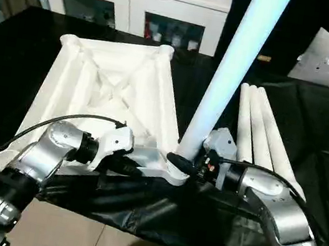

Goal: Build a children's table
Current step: Insert table leg to table base

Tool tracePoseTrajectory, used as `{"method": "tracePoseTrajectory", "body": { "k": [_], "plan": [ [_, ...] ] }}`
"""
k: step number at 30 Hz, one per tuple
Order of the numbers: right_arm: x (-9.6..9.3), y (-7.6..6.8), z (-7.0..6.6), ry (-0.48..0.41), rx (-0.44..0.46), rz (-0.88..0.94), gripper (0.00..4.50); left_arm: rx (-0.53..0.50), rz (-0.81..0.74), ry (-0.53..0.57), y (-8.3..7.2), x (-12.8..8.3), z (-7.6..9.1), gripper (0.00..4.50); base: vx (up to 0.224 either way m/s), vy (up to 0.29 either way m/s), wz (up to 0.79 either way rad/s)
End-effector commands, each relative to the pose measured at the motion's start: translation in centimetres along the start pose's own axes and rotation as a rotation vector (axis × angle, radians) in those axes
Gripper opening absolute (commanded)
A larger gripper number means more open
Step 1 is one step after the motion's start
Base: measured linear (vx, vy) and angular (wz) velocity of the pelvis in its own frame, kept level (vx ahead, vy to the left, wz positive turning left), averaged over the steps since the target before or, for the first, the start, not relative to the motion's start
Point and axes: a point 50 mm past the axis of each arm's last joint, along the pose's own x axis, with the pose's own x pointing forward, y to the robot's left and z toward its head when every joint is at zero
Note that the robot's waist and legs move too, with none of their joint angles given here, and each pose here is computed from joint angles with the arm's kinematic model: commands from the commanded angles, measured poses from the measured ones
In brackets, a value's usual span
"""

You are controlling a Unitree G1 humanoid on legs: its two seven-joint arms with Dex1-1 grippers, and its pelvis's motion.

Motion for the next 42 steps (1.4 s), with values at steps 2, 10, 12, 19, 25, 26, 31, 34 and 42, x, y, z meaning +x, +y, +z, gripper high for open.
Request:
{"method": "tracePoseTrajectory", "body": {
  "k": [2, 10, 12, 19, 25, 26, 31, 34, 42],
  "plan": [
    [0.8, 5.7, -6.8, 0.253, 0.289, 0.265, 1.90, 0.120, 0.113, -0.076, 2.5, -1.4, 3.8, 0.00, 0.000, 0.000, 0.00],
    [1.6, 6.1, -6.6, 0.256, 0.301, 0.296, 1.90, 0.133, 0.099, -0.029, 3.5, -2.7, 3.6, 0.00, 0.000, 0.000, 0.00],
    [1.7, 6.1, -6.5, 0.256, 0.294, 0.292, 1.90, 0.131, 0.101, -0.031, 3.5, -2.8, 3.5, 0.00, 0.000, 0.000, 0.00],
    [3.4, 3.8, -5.6, 0.213, 0.233, 0.114, 1.90, 0.089, 0.166, -0.071, 1.8, -3.5, 2.2, 0.00, 0.000, 0.000, 0.00],
    [4.0, 2.6, -4.6, 0.158, 0.218, 0.015, 1.90, -0.005, 0.338, -0.129, -1.8, -2.5, 1.7, 0.00, 0.000, 0.000, 0.00],
    [4.0, 2.5, -4.4, 0.150, 0.217, 0.000, 1.90, -0.024, 0.362, -0.142, -2.5, -2.2, 1.8, 0.00, 0.000, 0.000, 0.00],
    [4.4, 1.3, -4.1, 0.118, 0.235, -0.109, 1.90, -0.079, 0.400, -0.187, -5.2, 0.1, 3.2, 0.00, 0.000, 0.000, 0.00],
    [4.9, 0.5, -4.0, 0.099, 0.293, -0.183, 1.90, -0.076, 0.392, -0.215, -6.3, 1.8, 5.0, 0.00, 0.000, 0.000, 0.00],
    [5.7, 0.9, -4.1, 0.090, 0.303, -0.174, 1.90, -0.073, 0.462, -0.165, -6.1, 2.0, 5.1, 0.00, 0.000, 0.000, 0.00]
  ]
}}
